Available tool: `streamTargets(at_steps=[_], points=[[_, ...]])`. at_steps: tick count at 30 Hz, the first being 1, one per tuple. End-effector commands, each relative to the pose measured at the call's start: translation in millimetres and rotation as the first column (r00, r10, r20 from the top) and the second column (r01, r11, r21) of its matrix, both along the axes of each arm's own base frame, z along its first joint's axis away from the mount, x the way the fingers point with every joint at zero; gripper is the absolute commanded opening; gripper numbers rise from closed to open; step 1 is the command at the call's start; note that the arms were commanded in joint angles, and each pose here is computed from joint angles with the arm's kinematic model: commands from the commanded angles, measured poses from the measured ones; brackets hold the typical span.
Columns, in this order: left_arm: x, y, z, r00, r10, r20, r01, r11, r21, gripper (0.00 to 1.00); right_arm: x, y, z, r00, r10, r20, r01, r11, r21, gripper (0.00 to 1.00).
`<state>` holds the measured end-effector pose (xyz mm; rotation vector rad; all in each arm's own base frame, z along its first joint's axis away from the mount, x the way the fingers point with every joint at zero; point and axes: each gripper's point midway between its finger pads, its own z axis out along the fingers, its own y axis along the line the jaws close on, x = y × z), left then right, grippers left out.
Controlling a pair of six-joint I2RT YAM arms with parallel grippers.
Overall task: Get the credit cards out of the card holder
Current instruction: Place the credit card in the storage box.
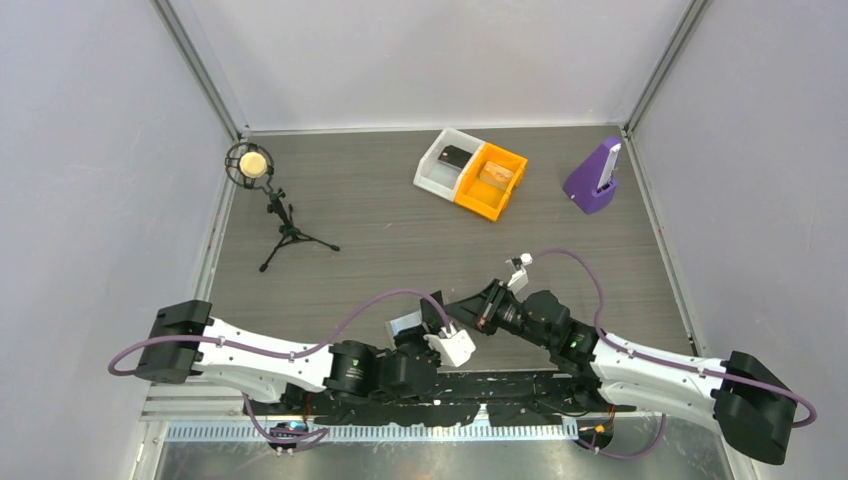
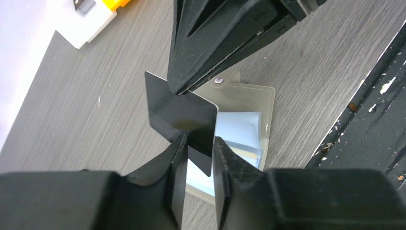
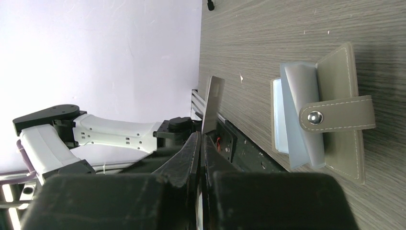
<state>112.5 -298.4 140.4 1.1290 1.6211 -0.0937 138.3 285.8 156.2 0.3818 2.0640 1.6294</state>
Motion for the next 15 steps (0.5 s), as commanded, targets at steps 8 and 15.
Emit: streamTargets(at_steps=[8, 15], points=[[4.4, -0.3, 35.3, 0.998, 0.046, -0.051, -0.054, 0.985, -0.162, 0.0, 8.5, -8.9, 18.1, 0.978, 0.005, 0.208, 0.004, 0.999, -0.043, 0.25], [11.2, 15.3, 43.2, 0.963, -0.012, -0.27, -0.081, 0.94, -0.332, 0.0, 23.3, -48.7, 23.3, 0.909, -0.062, 0.412, 0.157, 0.967, -0.201, 0.4]])
